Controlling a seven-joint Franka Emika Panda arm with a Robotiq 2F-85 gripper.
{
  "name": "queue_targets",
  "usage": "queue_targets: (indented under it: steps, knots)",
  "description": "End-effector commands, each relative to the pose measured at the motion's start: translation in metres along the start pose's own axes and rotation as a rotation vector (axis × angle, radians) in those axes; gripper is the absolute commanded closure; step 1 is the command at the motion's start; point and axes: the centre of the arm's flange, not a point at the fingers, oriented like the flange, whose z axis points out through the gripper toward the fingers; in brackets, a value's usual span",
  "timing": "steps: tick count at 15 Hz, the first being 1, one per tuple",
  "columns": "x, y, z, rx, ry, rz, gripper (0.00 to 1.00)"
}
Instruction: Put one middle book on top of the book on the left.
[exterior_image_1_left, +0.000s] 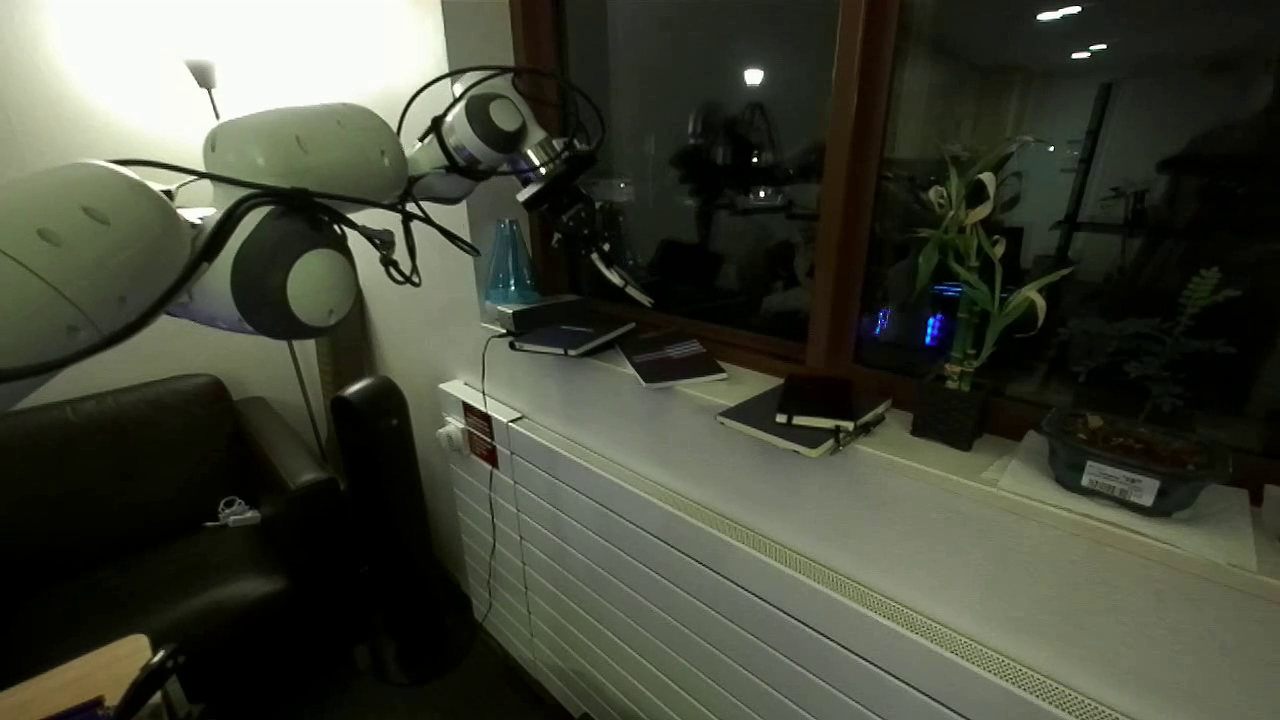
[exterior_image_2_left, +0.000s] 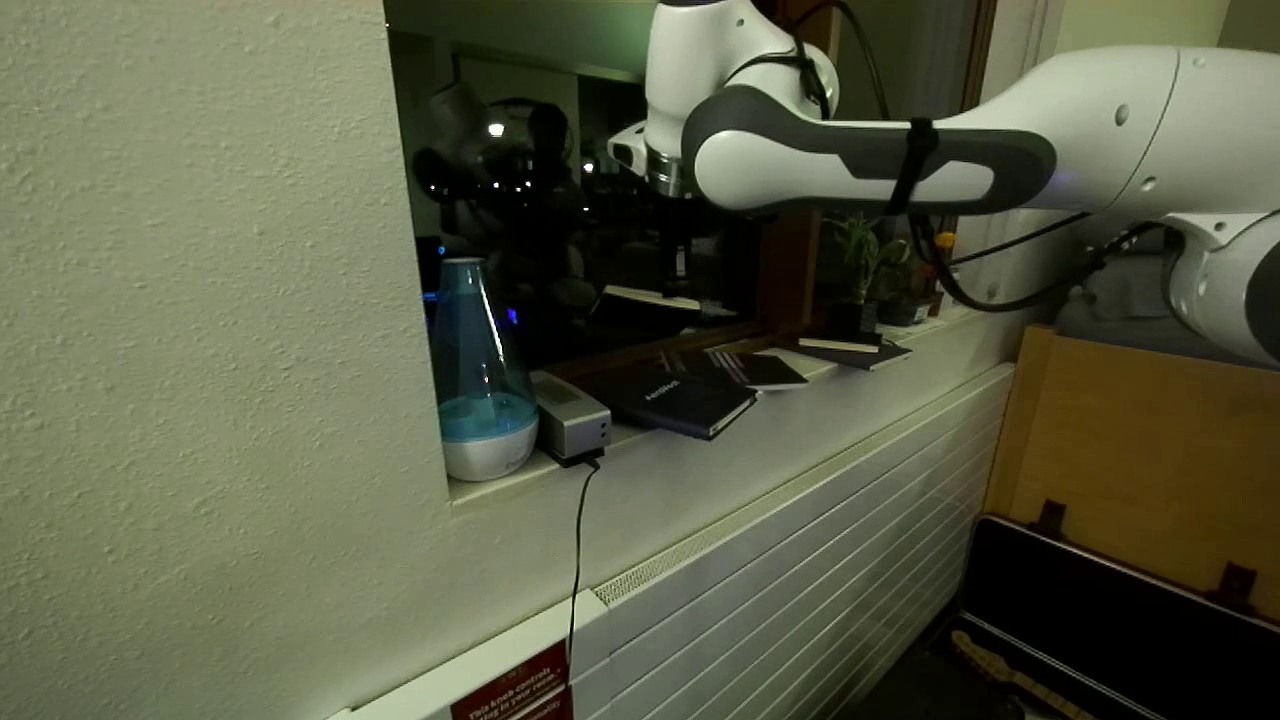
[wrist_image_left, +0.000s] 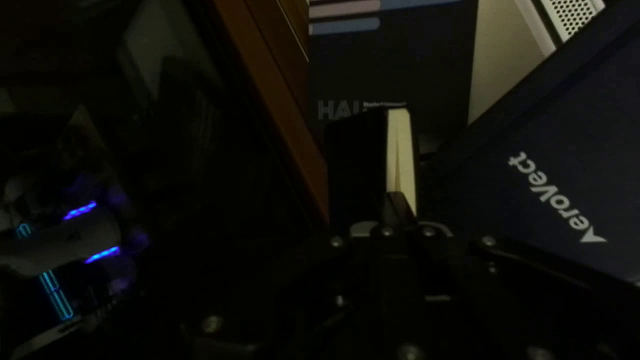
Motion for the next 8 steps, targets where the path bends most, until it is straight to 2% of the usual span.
queue_targets:
  steps: [1, 8]
  knots:
    - [-0.009, -0.029, -0.016, -0.004, 0.079, -0.105, 1.0]
    - [0.004, -0.057, -0.007, 0.025, 0.093, -0.236, 1.0]
